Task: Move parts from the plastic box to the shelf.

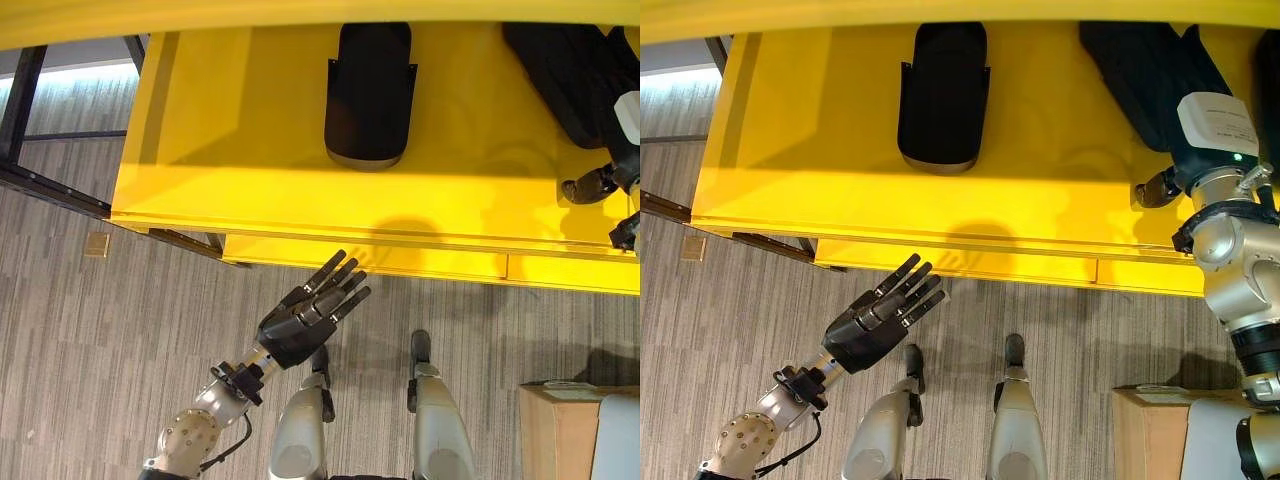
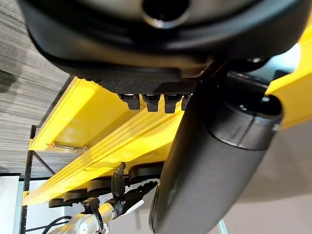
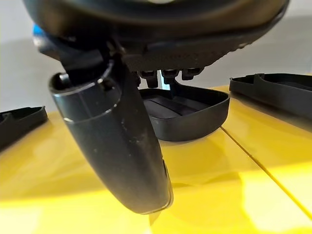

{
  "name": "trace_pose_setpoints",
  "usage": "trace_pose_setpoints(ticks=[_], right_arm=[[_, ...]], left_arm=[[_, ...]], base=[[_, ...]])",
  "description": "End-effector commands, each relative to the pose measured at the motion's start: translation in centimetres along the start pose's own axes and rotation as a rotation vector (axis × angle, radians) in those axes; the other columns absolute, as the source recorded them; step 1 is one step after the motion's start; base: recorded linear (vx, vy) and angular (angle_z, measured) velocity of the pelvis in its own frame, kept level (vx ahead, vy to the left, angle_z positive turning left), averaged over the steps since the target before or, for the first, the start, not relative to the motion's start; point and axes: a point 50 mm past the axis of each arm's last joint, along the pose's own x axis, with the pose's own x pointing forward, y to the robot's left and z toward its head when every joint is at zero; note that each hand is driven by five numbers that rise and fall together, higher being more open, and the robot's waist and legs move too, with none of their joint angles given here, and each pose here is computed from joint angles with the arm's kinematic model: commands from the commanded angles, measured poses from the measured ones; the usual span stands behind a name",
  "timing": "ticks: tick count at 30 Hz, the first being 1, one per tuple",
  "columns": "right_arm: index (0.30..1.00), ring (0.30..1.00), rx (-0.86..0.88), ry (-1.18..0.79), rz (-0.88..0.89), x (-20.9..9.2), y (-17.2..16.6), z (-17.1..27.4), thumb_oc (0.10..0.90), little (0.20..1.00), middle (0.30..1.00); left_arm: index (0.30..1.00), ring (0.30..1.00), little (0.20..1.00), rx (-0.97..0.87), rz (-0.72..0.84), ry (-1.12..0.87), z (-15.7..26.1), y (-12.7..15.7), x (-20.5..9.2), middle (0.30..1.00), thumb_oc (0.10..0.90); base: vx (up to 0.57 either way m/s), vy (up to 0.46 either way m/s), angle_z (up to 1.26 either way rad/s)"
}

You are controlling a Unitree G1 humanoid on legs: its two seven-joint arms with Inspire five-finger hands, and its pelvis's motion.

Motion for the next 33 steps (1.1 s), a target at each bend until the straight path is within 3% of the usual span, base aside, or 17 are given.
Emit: trace_pose_setpoints(ticks=[1, 7, 11, 17, 33], right_arm=[[1.0, 1.0, -0.036, 0.013, -0.098, 1.6, -6.1, 0.1, 0.9, 1.0, 1.0], [1.0, 1.0, 0.099, 0.107, -0.005, 1.8, -4.9, -0.9, 0.9, 1.0, 1.0], [1.0, 1.0, 0.246, 0.215, 0.146, 2.3, -3.6, -2.1, 0.9, 1.0, 1.0], [1.0, 1.0, 0.302, 0.308, 0.233, 2.3, -2.9, -3.3, 0.9, 1.0, 1.0], [1.0, 1.0, 0.428, 0.25, 0.41, 2.6, 0.0, -1.3, 0.9, 1.0, 1.0]], left_arm=[[1.0, 1.0, 1.0, 0.001, -0.183, -0.017, 0.4, -2.8, -0.3, 1.0, 0.9], [1.0, 1.0, 1.0, 0.01, -0.177, -0.01, 0.5, -2.9, -0.1, 1.0, 0.9], [1.0, 1.0, 1.0, 0.029, -0.161, 0.002, 0.7, -2.9, 0.3, 1.0, 0.9], [1.0, 1.0, 1.0, 0.04, -0.153, 0.01, 0.8, -3.1, 0.7, 1.0, 0.9], [1.0, 1.0, 1.0, 0.054, -0.155, 0.028, 0.9, -3.6, 1.1, 1.0, 0.9]], base=[[-0.01, -0.041, 0.04], [0.0, -0.036, 0.04], [0.01, -0.069, 0.02], [0.01, -0.034, 0.05], [0.0, -0.004, 0.01]])
